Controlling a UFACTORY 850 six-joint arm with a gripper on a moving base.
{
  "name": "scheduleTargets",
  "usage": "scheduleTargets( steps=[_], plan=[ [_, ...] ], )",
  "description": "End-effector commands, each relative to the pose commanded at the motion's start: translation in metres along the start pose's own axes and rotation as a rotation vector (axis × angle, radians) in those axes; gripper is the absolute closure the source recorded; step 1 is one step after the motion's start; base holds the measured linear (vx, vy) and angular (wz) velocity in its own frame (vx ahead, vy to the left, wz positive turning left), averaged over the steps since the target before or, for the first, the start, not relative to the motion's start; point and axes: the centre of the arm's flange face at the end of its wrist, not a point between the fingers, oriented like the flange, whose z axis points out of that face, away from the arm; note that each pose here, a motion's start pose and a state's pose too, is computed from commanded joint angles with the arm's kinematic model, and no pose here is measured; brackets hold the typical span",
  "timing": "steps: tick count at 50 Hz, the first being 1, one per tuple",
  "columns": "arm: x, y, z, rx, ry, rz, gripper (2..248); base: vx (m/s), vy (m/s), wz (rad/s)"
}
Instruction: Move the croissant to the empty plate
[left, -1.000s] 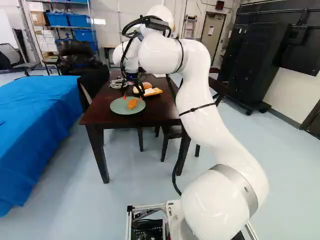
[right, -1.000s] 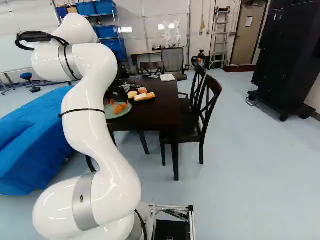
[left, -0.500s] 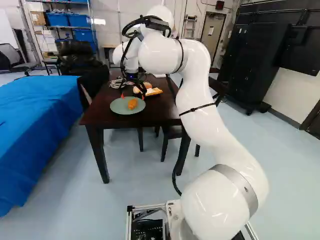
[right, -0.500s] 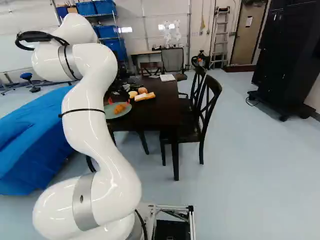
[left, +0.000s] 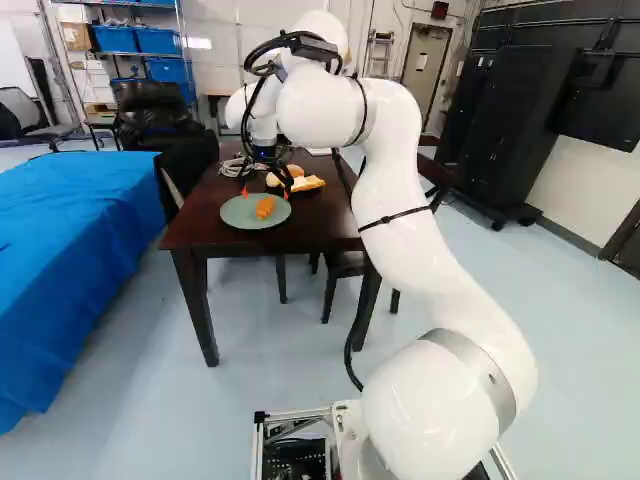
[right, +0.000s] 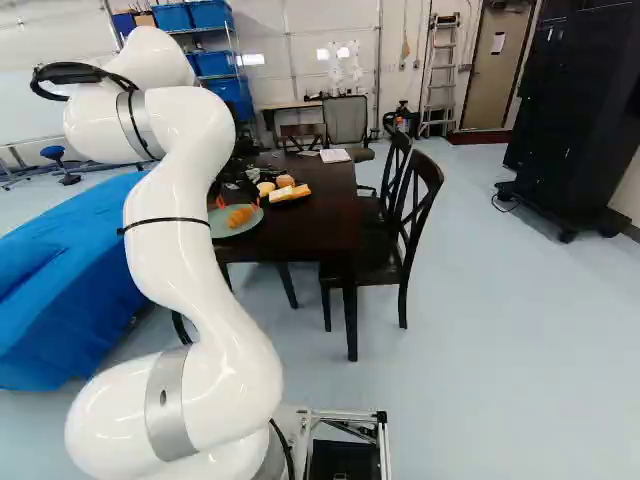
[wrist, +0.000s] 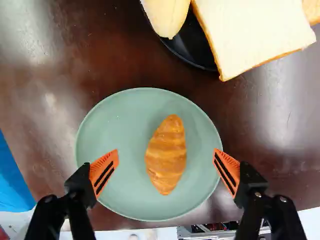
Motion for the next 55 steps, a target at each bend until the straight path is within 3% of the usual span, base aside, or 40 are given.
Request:
scheduleTargets(
  steps=[25, 55],
  plan=[
    [-0.004, 0.003, -0.030, 0.016, 0.030, 0.001, 3, 0.000, 0.000, 0.000],
    [-0.023, 0.018, -0.078, 0.032, 0.061, 0.005, 3, 0.000, 0.000, 0.000]
  ],
)
